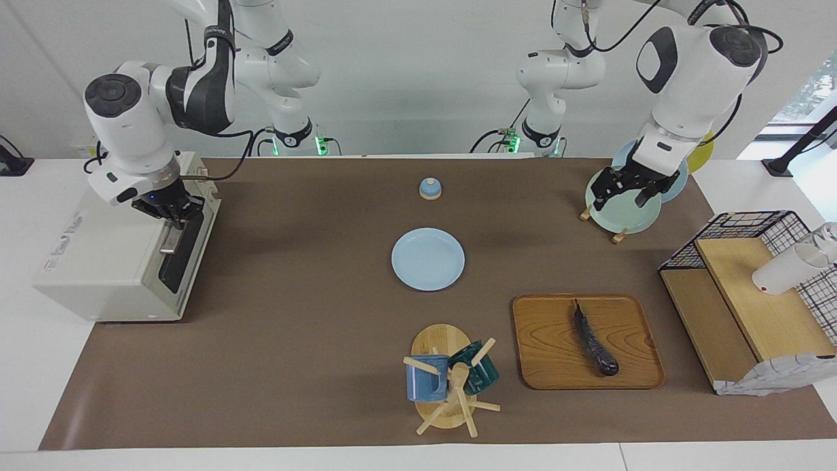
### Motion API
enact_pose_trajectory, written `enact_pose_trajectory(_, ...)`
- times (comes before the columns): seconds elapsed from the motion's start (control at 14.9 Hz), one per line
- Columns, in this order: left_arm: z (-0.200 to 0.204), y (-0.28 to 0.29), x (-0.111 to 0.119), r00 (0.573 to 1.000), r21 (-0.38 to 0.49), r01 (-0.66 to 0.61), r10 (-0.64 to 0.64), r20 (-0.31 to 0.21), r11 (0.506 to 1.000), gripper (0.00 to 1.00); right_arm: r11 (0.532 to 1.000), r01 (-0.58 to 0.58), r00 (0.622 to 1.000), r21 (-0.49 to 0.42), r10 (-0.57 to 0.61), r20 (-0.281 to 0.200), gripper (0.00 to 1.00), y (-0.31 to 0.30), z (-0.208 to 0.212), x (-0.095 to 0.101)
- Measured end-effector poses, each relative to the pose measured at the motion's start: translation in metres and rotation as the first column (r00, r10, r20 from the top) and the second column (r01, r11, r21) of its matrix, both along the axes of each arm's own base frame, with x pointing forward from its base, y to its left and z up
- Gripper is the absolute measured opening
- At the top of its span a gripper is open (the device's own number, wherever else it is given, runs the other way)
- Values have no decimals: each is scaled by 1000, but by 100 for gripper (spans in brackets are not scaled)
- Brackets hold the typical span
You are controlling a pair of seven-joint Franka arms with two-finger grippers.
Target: Put eggplant into oven
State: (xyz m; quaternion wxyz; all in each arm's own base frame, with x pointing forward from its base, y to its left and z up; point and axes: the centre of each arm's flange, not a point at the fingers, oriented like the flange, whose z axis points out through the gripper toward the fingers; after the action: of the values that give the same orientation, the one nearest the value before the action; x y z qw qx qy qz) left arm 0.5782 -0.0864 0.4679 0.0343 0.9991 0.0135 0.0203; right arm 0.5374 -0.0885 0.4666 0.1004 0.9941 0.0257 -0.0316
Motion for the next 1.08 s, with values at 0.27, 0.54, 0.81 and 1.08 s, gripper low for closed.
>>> enact_pose_trajectory(0.27,-72,-10,39,1000,-21,-8,8,9,1000,100,995,25,999,98,-27,26,1,14,-9,-2)
enact_pose_trajectory(0.54,-102,-13,79,1000,-32,-16,16,5,999,100,982,47,997,180,-56,43,1,44,-37,-3)
enact_pose_trajectory(0.81,-140,-17,104,1000,-38,-19,19,13,999,100,979,27,998,202,-38,48,1,70,-74,-2)
enact_pose_trajectory(1.08,-158,-31,109,999,-42,-3,5,47,999,99,979,-2,999,204,-9,53,1,90,-118,1)
